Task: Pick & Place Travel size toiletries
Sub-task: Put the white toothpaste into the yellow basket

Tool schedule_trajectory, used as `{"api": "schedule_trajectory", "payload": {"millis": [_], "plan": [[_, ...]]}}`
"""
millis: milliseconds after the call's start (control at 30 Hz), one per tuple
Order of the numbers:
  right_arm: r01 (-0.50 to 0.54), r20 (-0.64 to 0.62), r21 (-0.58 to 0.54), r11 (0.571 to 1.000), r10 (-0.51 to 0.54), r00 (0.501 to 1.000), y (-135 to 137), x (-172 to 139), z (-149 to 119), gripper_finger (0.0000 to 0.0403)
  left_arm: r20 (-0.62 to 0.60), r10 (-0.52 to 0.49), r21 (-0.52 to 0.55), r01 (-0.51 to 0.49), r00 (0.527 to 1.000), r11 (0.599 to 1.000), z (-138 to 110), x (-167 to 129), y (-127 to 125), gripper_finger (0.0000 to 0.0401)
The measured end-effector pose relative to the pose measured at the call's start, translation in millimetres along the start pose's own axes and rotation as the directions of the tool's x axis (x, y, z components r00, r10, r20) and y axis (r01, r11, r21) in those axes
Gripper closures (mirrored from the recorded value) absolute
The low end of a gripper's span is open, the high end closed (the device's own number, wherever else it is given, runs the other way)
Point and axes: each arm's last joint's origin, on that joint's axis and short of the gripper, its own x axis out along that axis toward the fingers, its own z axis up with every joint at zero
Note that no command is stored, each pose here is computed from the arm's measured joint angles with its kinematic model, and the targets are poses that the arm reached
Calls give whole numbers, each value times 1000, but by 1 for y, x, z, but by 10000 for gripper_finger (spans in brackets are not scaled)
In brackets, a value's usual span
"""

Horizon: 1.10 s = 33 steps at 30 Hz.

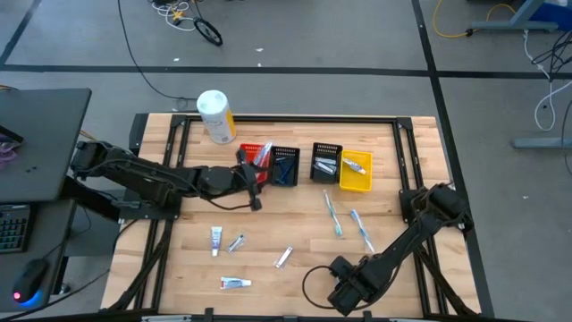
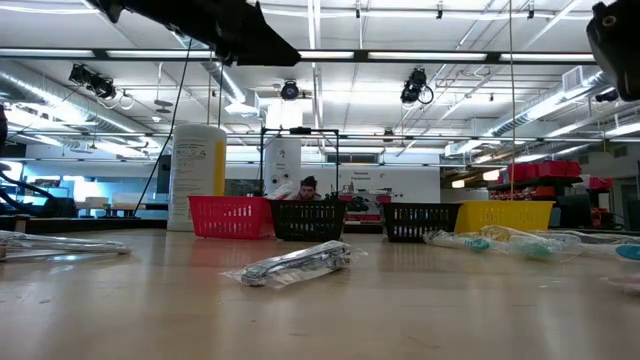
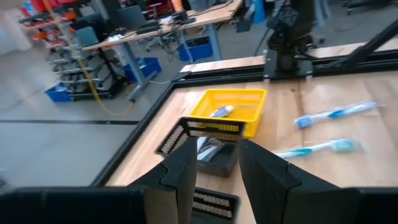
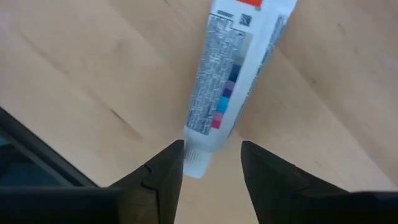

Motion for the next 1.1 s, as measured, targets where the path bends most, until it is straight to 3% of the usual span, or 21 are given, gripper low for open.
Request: {"api": "schedule_trajectory", "payload": {"millis": [133, 433, 667, 800, 967, 1100], "plan": [[11, -46, -27, 1000, -12, 999, 2, 11, -1, 247, 6, -45, -34, 45, 999, 998, 0, 0, -1, 273], [31, -49, -117, 993, -37, 998, 1, 17, -1, 325, 5, -47, -80, 47, 999, 996, 0, 0, -1, 273], [18, -47, -196, 980, -28, 999, 1, 11, -1, 333, 5, -47, -100, 47, 999, 994, 0, 0, -1, 273], [6, 46, -276, 961, 7, 999, 1, -15, 5, 334, 5, -47, -147, 47, 999, 988, 0, 0, -1, 273], [196, 291, -296, 935, -107, 951, -19, -44, 18, 335, 3, -51, -194, 50, 999, 980, 0, 0, -2, 273], [412, 409, -167, 896, -317, 856, -49, -70, 34, 335, -2, -87, -241, 84, 996, 967, -1, 0, -3, 273]]}}
